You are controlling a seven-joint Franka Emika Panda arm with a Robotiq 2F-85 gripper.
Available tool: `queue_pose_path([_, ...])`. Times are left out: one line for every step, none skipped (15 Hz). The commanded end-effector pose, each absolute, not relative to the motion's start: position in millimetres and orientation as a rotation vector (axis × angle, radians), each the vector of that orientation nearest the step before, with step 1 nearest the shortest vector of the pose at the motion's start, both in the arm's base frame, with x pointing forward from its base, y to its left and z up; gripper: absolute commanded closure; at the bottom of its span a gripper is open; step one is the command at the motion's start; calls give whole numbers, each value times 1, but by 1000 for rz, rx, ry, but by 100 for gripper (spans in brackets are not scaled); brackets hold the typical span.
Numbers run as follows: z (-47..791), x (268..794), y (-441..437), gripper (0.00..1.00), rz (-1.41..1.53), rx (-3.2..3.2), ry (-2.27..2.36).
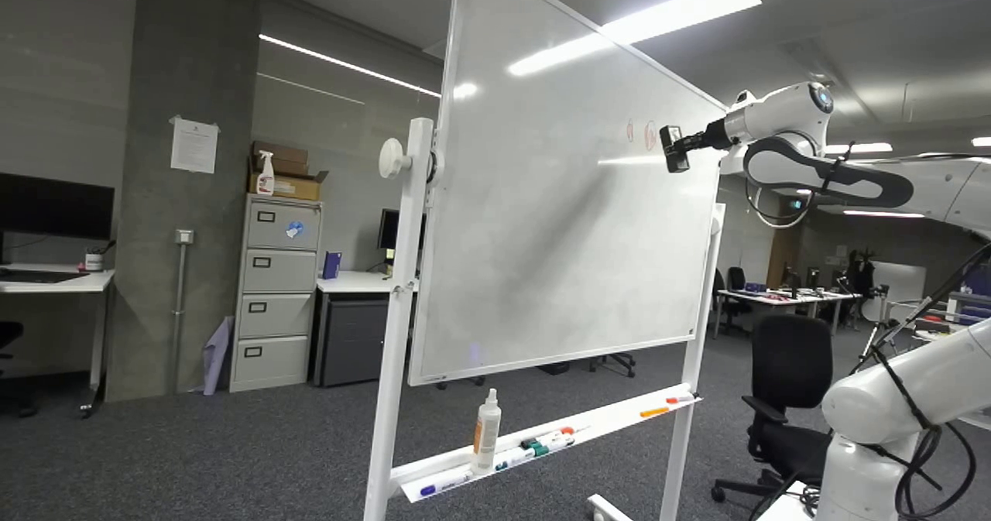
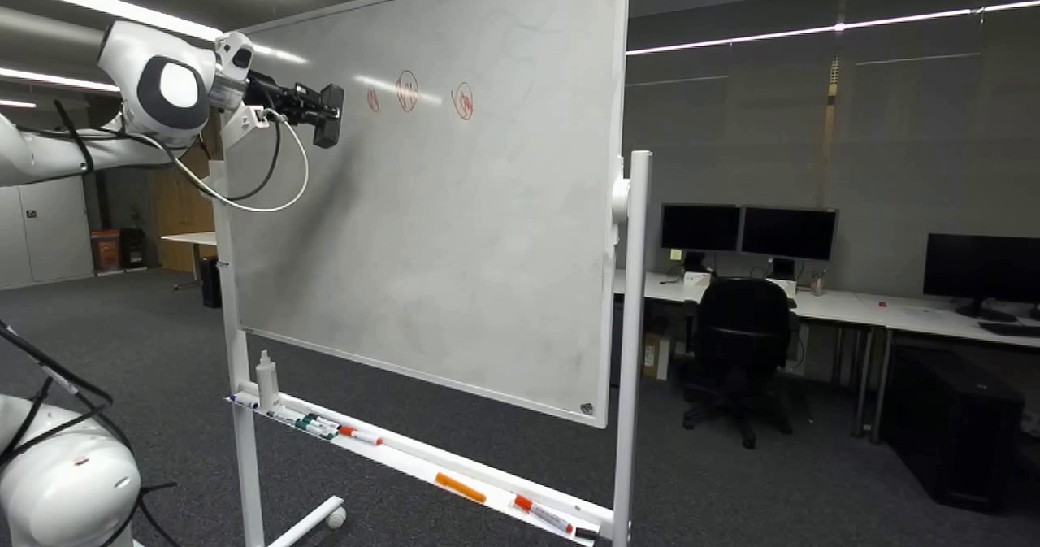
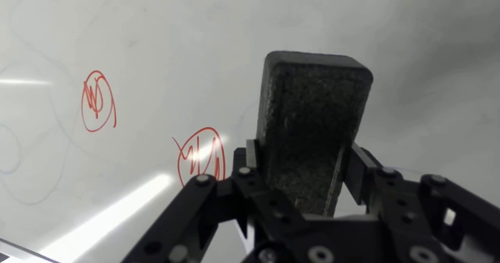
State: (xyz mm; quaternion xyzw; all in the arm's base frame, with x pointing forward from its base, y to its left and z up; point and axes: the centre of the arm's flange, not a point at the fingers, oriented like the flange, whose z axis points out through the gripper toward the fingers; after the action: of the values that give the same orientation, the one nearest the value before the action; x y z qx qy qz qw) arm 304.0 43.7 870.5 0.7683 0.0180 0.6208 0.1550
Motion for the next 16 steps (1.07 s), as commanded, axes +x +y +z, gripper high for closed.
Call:
queue_pose_path([874, 317, 35, 69, 1804, 2204, 75])
queue_pose_path([876, 321, 34, 69, 1811, 2211, 83])
queue_pose_path([877, 326, 34, 69, 1814, 2219, 83])
queue_pose_path([878, 330, 35, 69, 1819, 2219, 92])
queue_pose_path([880, 334, 37, 69, 1823, 2211, 110])
queue_pose_path([882, 339, 38, 69, 1832, 2202, 129])
queue_pose_path([884, 344, 40, 69, 1848, 2183, 144])
queue_pose_path([887, 349, 43, 69, 1861, 2167, 155])
queue_pose_path([891, 351, 45, 69, 1879, 2148, 167])
queue_pose_path([894, 355, 47, 69, 1894, 2135, 176])
queue_pose_path([897, 359, 48, 69, 1920, 2111, 184])
queue_pose_path([900, 363, 50, 69, 1936, 2097, 184])
queue_pose_path([902, 367, 50, 69, 1960, 2083, 194])
queue_pose_path([905, 371, 51, 69, 1967, 2071, 200])
queue_pose_path([907, 375, 51, 69, 1975, 2066, 208])
queue_pose_path([910, 379, 50, 69, 1981, 2058, 213])
